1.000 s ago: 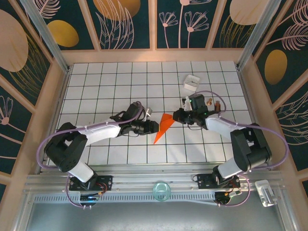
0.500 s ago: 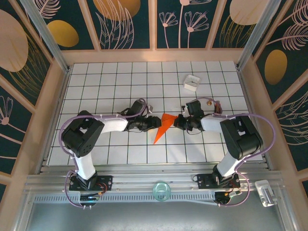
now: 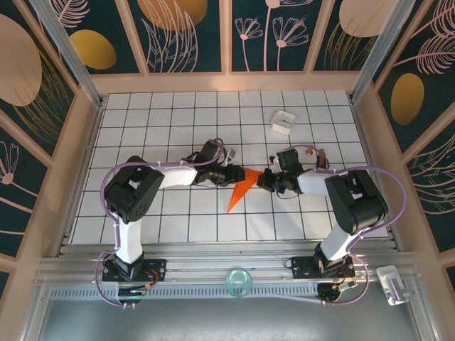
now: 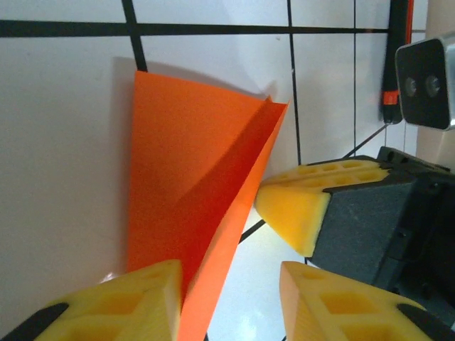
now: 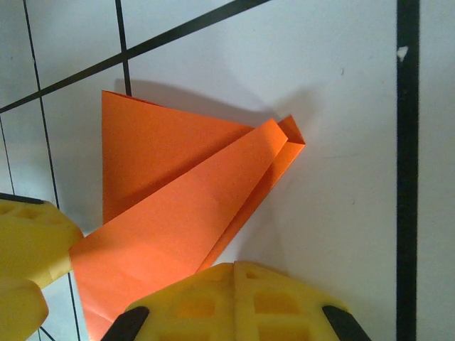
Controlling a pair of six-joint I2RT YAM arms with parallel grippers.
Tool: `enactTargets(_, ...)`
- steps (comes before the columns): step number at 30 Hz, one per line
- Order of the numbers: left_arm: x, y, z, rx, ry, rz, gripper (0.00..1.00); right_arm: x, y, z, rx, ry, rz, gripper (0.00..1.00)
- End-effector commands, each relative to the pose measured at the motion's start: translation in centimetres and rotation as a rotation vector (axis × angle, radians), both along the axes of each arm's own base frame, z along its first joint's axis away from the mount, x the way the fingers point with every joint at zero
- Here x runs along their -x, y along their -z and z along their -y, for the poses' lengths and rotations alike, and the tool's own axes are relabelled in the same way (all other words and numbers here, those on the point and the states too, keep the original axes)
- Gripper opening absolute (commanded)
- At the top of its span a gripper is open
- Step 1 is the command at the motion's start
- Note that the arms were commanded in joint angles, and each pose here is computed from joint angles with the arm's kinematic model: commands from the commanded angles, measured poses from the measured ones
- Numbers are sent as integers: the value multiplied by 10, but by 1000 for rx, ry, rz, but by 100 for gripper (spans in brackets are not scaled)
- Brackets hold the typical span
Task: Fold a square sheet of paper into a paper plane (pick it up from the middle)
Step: Turn over a paper plane at the center of the table.
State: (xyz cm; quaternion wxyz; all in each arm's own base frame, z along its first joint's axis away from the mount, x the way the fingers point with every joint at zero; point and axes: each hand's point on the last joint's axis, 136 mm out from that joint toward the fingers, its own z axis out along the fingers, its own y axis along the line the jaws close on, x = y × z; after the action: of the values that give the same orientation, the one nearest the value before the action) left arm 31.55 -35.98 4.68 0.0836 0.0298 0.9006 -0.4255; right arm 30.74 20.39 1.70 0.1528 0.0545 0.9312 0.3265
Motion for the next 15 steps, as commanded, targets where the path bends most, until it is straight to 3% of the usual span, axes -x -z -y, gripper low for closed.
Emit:
enactTargets(1, -2, 0, 5, 25, 35, -3, 36, 2, 22, 13, 57, 41, -30, 0)
enactTargets(8, 0, 11, 8, 14, 62, -26, 24, 1, 20, 12, 51, 39, -29, 0)
enactTargets(12, -3, 6, 6, -2, 56, -14, 9, -2, 12, 12, 47, 31, -17, 0)
enactTargets(15, -7, -12, -10, -85, 24, 62, 1, -4, -7, 16, 29, 24, 12, 1)
